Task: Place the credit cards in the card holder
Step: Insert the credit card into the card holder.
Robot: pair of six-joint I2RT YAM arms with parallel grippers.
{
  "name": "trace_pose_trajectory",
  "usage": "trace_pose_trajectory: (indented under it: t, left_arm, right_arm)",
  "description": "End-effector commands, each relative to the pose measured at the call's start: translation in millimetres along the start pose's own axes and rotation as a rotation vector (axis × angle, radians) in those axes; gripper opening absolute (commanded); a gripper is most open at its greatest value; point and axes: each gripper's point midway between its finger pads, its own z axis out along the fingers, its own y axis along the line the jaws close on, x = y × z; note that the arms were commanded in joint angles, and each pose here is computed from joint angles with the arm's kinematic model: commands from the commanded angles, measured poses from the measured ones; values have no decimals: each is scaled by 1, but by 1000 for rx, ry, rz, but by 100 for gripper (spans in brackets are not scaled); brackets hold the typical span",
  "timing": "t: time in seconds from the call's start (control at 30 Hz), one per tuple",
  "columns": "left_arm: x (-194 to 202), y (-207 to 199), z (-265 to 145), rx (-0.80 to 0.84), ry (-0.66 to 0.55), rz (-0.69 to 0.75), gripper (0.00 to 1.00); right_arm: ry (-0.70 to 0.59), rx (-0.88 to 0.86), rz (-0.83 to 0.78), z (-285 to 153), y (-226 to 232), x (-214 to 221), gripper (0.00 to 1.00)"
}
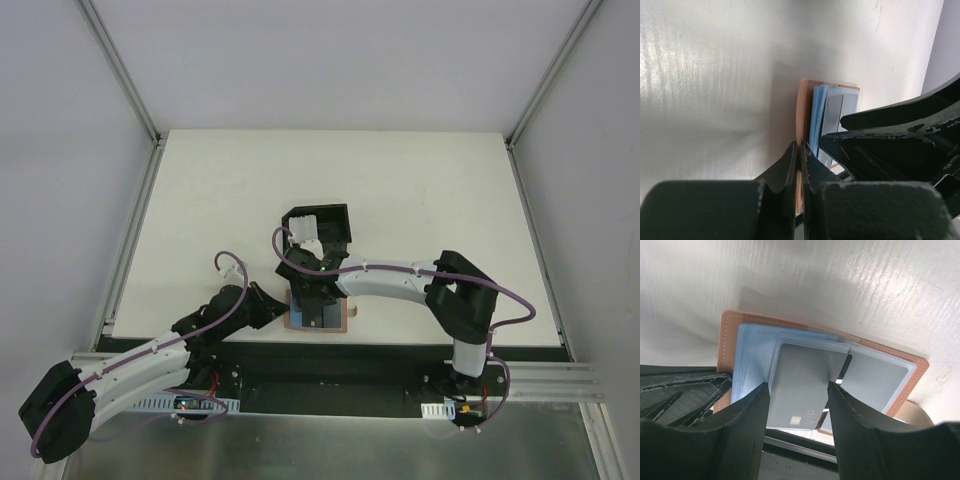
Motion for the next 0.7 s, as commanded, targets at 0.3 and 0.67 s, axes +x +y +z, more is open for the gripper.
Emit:
trace_pose_trajectory:
  t: [0.3,0.67]
  left_arm:
    - [-2,1,0,17,-11,6,0]
    - [-3,8,0,-11,-23,2,0]
  right_arm:
    - [-25,126,-66,-21,-19,-6,48]
    - [-61,111,-48,-40,-28,-3,42]
